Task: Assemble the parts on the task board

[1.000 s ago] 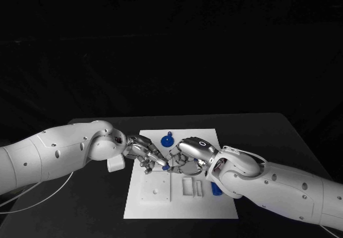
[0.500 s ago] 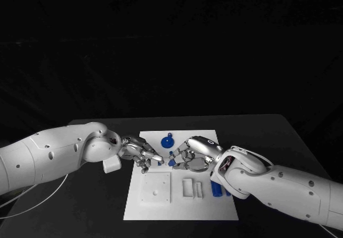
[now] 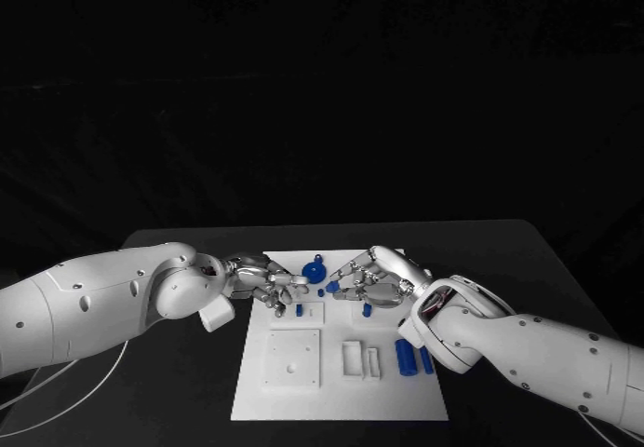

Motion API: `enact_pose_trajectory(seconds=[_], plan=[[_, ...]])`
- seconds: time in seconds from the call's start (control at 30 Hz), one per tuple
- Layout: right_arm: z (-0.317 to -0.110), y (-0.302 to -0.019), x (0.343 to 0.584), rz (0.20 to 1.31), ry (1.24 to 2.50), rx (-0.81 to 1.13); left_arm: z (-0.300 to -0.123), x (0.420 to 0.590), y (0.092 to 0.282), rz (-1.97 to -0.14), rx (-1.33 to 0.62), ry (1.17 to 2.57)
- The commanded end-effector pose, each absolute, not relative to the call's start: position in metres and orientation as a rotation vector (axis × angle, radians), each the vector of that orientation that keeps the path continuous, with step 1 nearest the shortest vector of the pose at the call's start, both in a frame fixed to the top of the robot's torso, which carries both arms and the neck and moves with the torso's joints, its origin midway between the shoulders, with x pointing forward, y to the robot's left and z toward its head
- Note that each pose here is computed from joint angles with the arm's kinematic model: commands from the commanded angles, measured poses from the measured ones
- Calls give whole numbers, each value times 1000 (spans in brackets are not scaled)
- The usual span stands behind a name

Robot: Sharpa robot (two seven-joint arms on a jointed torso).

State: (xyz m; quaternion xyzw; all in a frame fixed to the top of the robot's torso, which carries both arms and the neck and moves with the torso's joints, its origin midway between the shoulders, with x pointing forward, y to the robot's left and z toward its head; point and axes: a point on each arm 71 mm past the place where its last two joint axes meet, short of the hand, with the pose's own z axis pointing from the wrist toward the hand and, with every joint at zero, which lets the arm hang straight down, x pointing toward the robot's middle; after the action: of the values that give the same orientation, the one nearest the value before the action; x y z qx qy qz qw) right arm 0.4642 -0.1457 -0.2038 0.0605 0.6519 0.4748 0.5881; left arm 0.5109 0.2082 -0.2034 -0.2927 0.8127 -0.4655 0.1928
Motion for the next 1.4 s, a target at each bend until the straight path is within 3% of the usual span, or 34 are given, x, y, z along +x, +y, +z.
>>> enact_pose_trajectory(seconds=[0.03,0.47,1.4], plan=[[-206,-152,468,1150,1519,347,-200,510,202,-1395,-838,2154],[-210,-153,471,1195,1563,553,-200,504,190,-1425,-761,2075],[-210,-138,464,1253,1602,594,-202,500,177,-1442,-713,2111]])
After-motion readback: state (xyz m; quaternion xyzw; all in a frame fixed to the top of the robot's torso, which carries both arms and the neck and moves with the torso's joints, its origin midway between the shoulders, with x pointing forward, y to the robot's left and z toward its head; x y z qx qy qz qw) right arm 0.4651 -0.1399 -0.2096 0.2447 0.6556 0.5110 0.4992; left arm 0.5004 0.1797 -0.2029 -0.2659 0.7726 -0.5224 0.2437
